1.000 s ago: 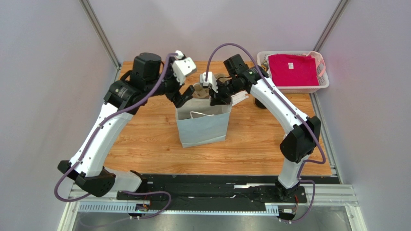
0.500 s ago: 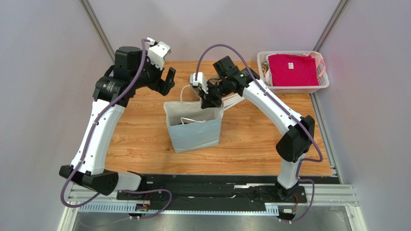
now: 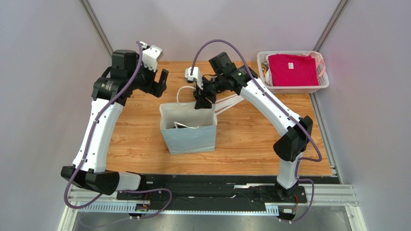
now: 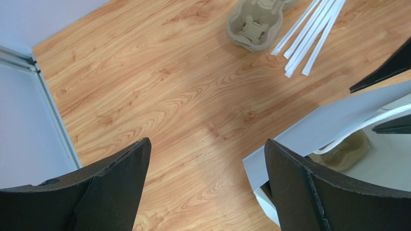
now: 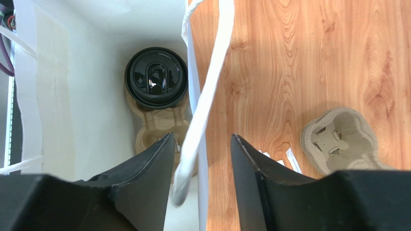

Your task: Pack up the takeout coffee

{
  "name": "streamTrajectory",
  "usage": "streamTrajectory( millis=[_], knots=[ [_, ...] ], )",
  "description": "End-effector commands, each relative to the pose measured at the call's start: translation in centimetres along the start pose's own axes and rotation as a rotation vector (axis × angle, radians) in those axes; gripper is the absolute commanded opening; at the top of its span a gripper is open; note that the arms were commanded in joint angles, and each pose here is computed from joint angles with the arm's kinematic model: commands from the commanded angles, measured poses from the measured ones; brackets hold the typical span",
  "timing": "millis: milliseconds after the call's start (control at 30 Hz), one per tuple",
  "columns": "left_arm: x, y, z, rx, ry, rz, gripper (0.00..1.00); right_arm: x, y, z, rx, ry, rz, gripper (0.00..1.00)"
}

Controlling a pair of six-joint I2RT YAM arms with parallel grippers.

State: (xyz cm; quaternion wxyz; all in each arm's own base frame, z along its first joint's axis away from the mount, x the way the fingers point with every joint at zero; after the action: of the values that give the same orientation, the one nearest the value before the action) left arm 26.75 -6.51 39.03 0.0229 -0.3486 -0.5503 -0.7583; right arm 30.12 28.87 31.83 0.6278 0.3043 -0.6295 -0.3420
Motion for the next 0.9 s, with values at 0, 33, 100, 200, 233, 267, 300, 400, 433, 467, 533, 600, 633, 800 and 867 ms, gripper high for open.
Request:
streamTrajectory(
  millis=[0, 33, 100, 200, 233, 267, 300, 400, 433, 467, 533, 600, 633, 800, 867],
  knots=[
    [0.9, 0.6, 0.5, 0.054, 0.015, -0.045, 0.96, 4.0, 3.0, 0.2, -0.024, -0.077, -0.106, 0.53],
    [0.9, 0.8, 0.7, 0.046, 0.015, -0.052, 0.96, 4.9, 3.7, 0.1, -0.030, -0.093, -0.131, 0.54],
    [0.9, 1.0, 0.8, 0.032, 0.014, -0.063, 0.96, 7.0, 4.5, -0.2, -0.104, -0.128, -0.188, 0.56],
    [0.6, 1.4, 1.1, 0.019, 0.021, -0.066, 0.96, 10.7, 5.6, -1.2, -0.194, -0.209, -0.283, 0.58],
    [0.6, 1.6, 1.3, 0.023, 0.023, -0.065, 0.96, 11.3, 5.2, -1.8, -0.221, -0.237, -0.287, 0.58],
    [0.6, 1.6, 1.5, 0.027, 0.028, -0.063, 0.96, 11.7, 4.6, -2.2, -0.258, -0.261, -0.282, 0.58],
    [0.5, 1.7, 1.6, 0.030, 0.031, -0.063, 0.96, 12.8, 3.5, -3.2, -0.303, -0.315, -0.272, 0.57],
    [0.6, 1.7, 2.2, 0.047, 0.052, -0.068, 0.96, 13.9, -0.7, -5.0, -0.471, -0.443, -0.198, 0.54],
    [0.6, 1.6, 2.4, 0.052, 0.060, -0.068, 0.96, 13.9, -1.9, -5.5, -0.541, -0.518, -0.176, 0.56],
    [0.4, 1.5, 2.5, 0.057, 0.065, -0.062, 0.96, 12.9, -4.2, -5.9, -0.605, -0.550, -0.115, 0.56],
    [0.1, 1.5, 2.9, 0.072, 0.071, -0.050, 0.96, 11.9, -6.8, -6.5, -0.679, -0.660, -0.030, 0.54],
    [-0.2, 1.5, 3.1, 0.089, 0.070, -0.042, 0.96, 10.3, -9.4, -6.7, -0.750, -0.674, 0.056, 0.50],
    [-0.5, 1.6, 3.4, 0.096, 0.072, -0.037, 0.96, 9.3, -10.9, -7.4, -0.787, -0.700, 0.103, 0.47],
    [-1.0, 1.1, 3.5, 0.092, 0.063, 0.002, 0.96, 5.3, -14.9, -9.2, -0.939, -0.672, 0.211, 0.36],
    [-0.9, 0.6, 3.5, 0.089, 0.070, 0.024, 0.96, 4.0, -15.8, -10.2, -0.973, -0.664, 0.215, 0.29]
  ],
)
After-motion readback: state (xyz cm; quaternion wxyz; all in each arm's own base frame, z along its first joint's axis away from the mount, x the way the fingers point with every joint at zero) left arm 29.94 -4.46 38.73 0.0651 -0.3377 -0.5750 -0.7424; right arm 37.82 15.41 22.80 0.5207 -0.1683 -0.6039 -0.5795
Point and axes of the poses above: each gripper's point midway between its finger pads, its own x axis back along the fingers, its own z axis along the line the jaws close on, y = z × x, the point moved 9 cm from there along x, back along the fingers, and after that the axes turned 3 degrees about -x, right-handed, at the moved point
